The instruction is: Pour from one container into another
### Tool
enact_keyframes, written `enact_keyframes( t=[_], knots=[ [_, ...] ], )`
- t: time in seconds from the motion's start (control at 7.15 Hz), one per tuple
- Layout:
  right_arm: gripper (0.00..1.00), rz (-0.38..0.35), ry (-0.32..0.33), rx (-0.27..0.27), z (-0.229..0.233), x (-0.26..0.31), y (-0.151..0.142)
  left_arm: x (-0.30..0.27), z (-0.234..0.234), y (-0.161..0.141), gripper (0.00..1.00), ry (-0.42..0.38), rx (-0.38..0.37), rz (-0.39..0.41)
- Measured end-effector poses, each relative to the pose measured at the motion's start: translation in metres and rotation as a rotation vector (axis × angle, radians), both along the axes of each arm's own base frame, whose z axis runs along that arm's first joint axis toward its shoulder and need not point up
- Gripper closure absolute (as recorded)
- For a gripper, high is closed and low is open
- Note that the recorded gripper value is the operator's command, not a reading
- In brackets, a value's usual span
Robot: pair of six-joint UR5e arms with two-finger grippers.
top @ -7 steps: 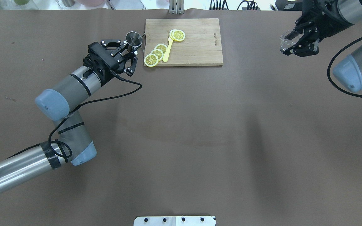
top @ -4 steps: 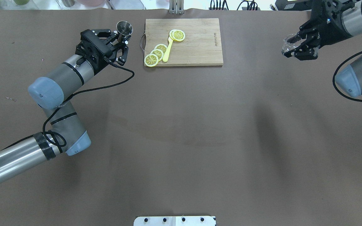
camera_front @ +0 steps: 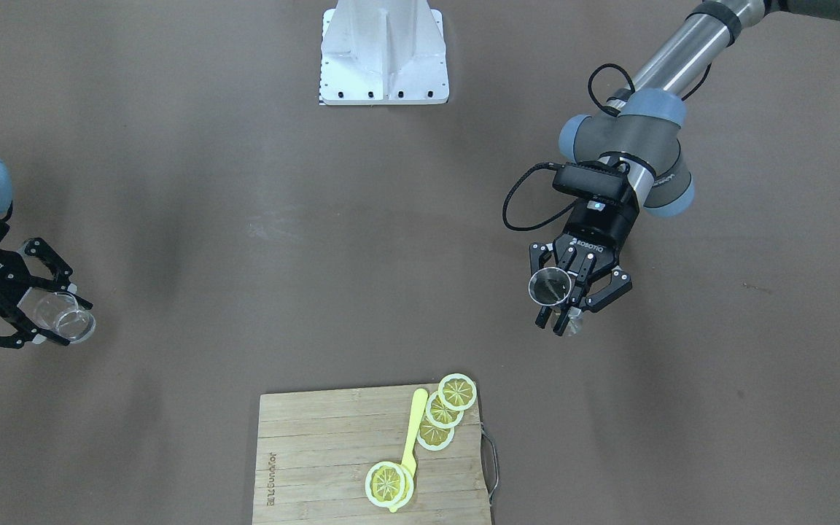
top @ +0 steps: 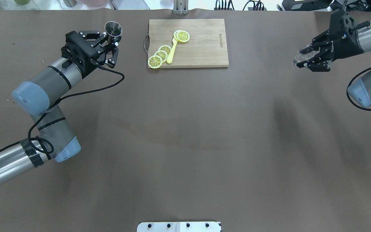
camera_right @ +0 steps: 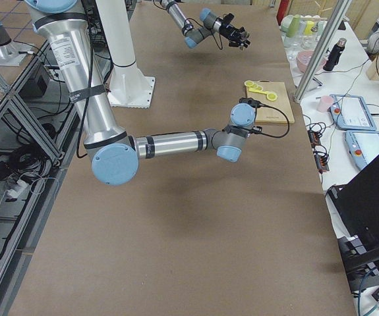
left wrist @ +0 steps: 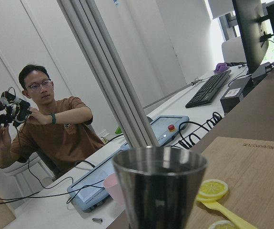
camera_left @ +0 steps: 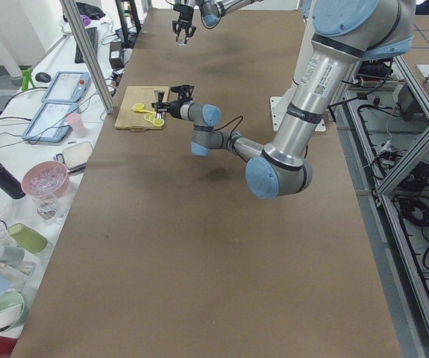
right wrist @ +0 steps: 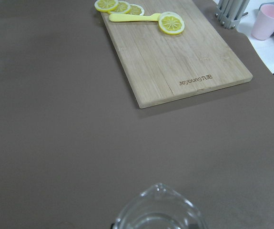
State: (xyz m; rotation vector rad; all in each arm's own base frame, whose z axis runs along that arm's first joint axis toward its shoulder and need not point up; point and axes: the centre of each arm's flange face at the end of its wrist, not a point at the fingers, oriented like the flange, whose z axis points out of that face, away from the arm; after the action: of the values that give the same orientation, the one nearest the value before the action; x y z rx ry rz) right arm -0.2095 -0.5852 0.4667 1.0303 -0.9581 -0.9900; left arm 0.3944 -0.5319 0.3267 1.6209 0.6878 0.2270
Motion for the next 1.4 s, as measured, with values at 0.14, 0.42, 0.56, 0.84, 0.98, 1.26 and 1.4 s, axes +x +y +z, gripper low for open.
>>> enact_keyframes(
  t=[0.14, 0.42, 0.56, 0.84, 0.98, 1.26, 1.4],
  knots=[
    [1.0, -0.036, -0.016, 0.001, 0.014, 0.001, 0.009, -0.006, 0.002, 0.005, 1.0, 0.008, -0.015, 0.002],
    [1.0, -0.119, -0.047, 0.023, 0.042, 0.004, 0.027, -0.016, 0.027, 0.013, 1.0, 0.043, -0.081, 0.013],
    [1.0, -0.154, -0.046, 0.07, 0.056, 0.004, 0.031, -0.021, 0.043, 0.016, 1.0, 0.048, -0.111, 0.005],
    [1.0, -0.217, -0.027, 0.177, 0.076, 0.0, 0.034, -0.022, 0.067, 0.017, 1.0, 0.108, -0.195, -0.025],
    [1.0, -0.235, -0.018, 0.22, 0.081, -0.004, 0.034, -0.021, 0.081, 0.018, 1.0, 0.143, -0.24, -0.066],
    [1.0, -0.233, -0.003, 0.245, 0.083, -0.014, 0.031, -0.002, 0.109, 0.043, 1.0, 0.217, -0.316, -0.142],
    [1.0, -0.229, 0.005, 0.248, 0.083, -0.02, 0.03, 0.0, 0.121, 0.051, 1.0, 0.243, -0.342, -0.164]
  ],
)
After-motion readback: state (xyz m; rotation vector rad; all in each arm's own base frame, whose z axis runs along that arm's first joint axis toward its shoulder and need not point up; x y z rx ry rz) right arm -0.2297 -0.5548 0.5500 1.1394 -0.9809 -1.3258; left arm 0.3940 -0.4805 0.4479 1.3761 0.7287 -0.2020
